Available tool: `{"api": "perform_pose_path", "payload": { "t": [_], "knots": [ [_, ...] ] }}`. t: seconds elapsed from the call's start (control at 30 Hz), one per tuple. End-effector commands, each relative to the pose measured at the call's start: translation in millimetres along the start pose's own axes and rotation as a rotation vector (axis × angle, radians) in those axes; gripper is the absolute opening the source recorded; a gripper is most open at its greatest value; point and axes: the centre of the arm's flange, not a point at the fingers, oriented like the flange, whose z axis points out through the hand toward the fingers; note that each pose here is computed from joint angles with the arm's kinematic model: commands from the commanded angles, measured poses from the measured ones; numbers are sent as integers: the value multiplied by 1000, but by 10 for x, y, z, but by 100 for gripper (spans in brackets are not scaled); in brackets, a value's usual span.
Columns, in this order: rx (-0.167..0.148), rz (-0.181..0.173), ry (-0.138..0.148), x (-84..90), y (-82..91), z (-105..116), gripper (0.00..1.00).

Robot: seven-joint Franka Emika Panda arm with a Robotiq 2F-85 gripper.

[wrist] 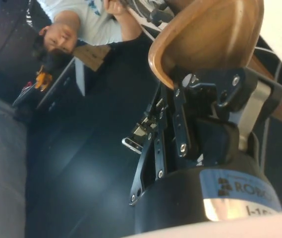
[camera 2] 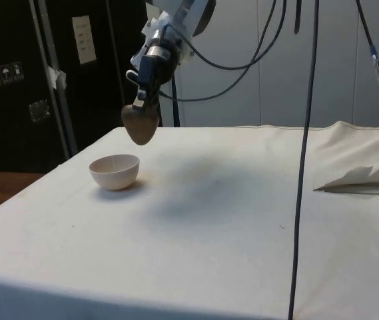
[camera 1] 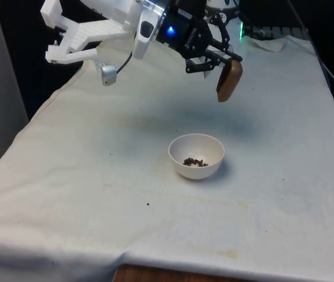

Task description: Pour the coffee beans from the cup into the bowl.

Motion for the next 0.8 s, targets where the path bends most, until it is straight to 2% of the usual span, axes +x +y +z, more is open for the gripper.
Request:
{"api": "perform_pose_path", "payload": {
  "t": [0.0,0.03,0.27,0.3,0.33,0.57,0.6,0.63,0.77],
  "knots": [
    [-4,-5,-4,-4,4,-2,1],
    [-28,-11,-8,-12,-13,0,1],
    [-61,-53,-38,-42,11,-18,1],
    [-36,-49,-37,-34,29,-12,1],
    [-65,-58,-41,-43,11,-24,1],
    [-99,-99,-63,-81,35,-42,1],
    [-77,-96,-67,-71,54,-31,1],
    [-103,-104,-67,-87,37,-40,1],
    [-125,-124,-79,-122,47,-46,1]
  ]
}}
